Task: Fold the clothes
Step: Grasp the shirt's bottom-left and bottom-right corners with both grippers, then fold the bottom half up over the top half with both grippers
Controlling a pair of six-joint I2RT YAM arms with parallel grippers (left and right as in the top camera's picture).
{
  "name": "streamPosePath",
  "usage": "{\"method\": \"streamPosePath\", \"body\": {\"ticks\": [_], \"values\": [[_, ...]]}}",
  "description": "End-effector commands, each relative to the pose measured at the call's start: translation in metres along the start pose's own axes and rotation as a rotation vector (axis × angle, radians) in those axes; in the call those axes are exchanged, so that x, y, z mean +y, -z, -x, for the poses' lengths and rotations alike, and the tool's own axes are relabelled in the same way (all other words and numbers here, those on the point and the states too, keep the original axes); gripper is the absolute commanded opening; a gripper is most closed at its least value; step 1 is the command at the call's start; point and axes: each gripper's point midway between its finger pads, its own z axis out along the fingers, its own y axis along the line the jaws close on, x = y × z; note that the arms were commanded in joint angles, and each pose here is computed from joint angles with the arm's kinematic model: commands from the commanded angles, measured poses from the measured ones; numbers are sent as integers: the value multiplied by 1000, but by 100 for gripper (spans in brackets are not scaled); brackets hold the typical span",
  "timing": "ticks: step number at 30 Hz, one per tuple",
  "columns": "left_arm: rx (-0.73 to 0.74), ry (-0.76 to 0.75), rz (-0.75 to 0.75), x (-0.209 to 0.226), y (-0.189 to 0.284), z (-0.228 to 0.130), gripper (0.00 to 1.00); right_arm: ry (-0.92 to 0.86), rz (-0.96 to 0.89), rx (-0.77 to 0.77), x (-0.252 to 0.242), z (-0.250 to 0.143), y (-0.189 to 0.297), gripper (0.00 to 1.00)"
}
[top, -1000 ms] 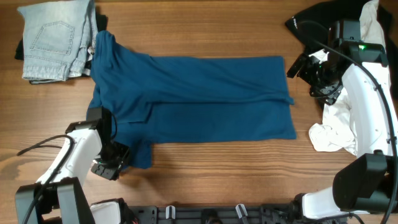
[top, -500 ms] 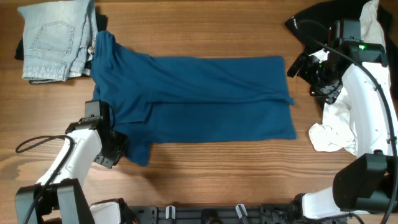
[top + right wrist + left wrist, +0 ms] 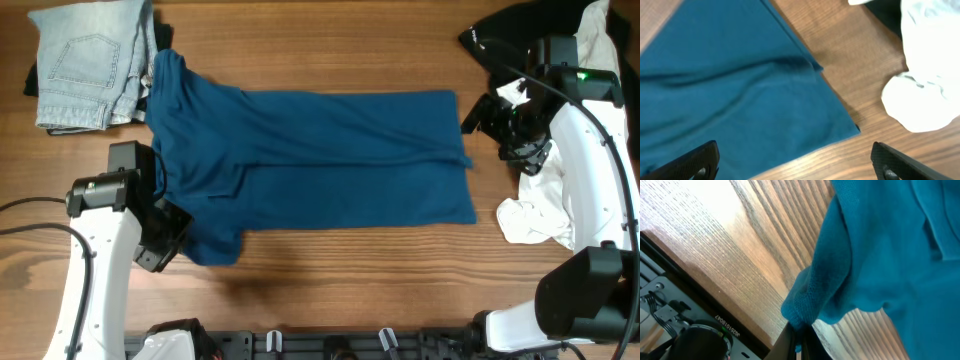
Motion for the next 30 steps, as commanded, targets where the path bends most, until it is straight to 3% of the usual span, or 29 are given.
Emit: {"method": "streamPosePath", "body": {"ticks": [1,5,8,13,17,22,25,27,29,30], "values": [[-40,-21,-51,-6,8,5,4,-1,-53,61,-13,-15,-2,99],[-133,-28,-154,-31,13,27,4,-126,-141,180,-38,-51,-36,98],[-167,-27,-190,-40,16,35,4,-243,-199,240,-55,-77,-67,83],[-216,-19,-152,-34,16,44,4,-297,-219,269,-71,-102,-103,79],[-226,-18,-145,-33,17,46,4,-317,-174,261,-71,-109,-126,50],[-247,-15,-138,-32,17,50,4,-303,-179,195,-75,-98,-134,45],[-260,-13,-143,-33,18,53,4,-269,-126,120,-65,-79,-139,59],[-264,-12,-148,-34,19,54,4,-242,-100,92,-60,-71,-140,59],[-265,-12,-149,-35,19,54,4,-241,-91,80,-58,-67,-141,52],[-266,-13,-148,-35,19,54,4,-241,-93,83,-59,-68,-141,38]]}}
